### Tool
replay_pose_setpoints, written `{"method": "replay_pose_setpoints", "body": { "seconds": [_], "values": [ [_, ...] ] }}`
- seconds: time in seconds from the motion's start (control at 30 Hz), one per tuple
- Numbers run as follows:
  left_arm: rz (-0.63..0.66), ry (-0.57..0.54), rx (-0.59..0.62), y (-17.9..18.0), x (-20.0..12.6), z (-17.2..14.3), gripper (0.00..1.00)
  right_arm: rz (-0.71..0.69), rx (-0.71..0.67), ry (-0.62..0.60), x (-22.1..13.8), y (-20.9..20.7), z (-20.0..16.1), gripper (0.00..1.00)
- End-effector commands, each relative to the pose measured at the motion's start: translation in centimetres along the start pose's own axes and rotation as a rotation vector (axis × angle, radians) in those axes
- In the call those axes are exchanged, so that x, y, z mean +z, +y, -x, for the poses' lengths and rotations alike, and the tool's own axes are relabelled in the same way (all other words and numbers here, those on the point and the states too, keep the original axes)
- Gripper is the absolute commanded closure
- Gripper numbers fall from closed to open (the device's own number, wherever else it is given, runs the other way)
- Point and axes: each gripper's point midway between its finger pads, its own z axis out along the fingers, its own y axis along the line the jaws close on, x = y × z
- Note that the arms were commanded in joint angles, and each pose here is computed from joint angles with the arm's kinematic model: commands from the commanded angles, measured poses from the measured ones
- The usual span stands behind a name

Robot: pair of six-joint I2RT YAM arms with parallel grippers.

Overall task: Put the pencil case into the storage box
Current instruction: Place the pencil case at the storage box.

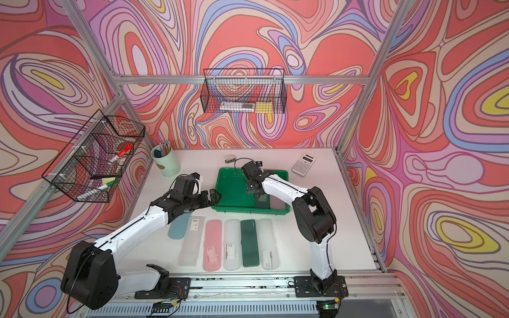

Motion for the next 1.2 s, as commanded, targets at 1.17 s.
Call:
{"method": "replay_pose_setpoints", "body": {
  "seconds": [1.17],
  "values": [
    [0.166, 0.137, 0.093, 1.8, 7.8, 4.4, 0.01, 0.046, -0.042, -0.045, -4.5, -2.1, 1.5, 0.11]
  ]
}}
